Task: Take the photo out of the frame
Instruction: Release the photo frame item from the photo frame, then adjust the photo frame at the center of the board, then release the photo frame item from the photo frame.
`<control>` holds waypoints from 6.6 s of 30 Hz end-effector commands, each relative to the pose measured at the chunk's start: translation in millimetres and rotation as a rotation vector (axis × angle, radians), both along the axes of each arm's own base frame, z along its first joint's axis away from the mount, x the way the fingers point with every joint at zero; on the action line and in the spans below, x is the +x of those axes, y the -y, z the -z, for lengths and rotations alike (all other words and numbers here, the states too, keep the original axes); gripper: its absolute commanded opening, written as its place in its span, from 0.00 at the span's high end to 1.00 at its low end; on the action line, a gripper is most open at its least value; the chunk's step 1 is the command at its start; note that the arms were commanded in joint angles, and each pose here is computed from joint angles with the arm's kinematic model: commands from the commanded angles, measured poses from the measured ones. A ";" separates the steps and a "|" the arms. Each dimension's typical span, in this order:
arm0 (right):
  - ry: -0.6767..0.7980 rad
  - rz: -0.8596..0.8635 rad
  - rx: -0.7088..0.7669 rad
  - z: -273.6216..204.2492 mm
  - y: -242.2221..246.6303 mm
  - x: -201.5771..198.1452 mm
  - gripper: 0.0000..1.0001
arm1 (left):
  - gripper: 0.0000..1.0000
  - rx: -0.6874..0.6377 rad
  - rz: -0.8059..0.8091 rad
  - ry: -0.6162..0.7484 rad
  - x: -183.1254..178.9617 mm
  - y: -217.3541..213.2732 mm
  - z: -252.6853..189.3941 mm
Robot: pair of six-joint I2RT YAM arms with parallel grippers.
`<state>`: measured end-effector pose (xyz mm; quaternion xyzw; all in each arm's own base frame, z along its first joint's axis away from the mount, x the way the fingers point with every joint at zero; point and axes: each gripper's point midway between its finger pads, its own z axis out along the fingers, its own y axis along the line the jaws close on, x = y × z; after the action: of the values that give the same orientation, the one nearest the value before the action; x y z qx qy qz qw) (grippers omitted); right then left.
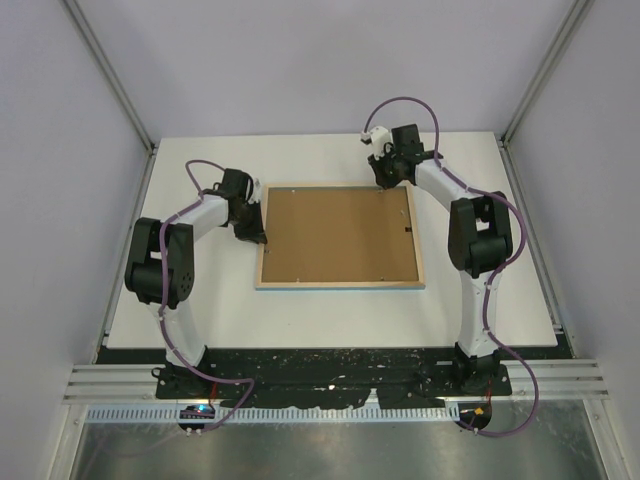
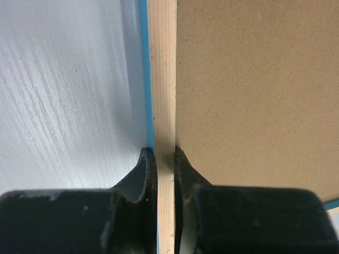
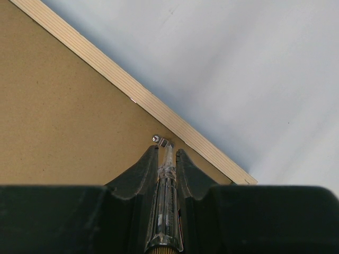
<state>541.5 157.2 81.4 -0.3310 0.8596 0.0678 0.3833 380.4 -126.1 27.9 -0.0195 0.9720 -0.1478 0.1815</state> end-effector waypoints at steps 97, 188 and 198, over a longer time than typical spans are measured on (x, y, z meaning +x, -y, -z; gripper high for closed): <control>0.097 -0.262 0.391 -127.5 -32.1 -180.4 0.92 | 0.68 -0.209 0.117 -0.031 -14.4 54.6 -4.7; 0.108 -0.222 0.144 -53.2 -187.7 -18.5 0.92 | 0.78 -0.089 0.052 0.074 14.3 69.4 7.7; 0.106 -0.196 0.090 -36.1 -180.9 -12.6 0.92 | 0.79 -0.089 0.049 0.073 13.5 68.5 8.1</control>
<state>511.8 336.4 91.9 -0.4026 0.8121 0.1461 0.3964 398.3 -198.4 27.7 0.0025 0.9557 -0.2001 0.2160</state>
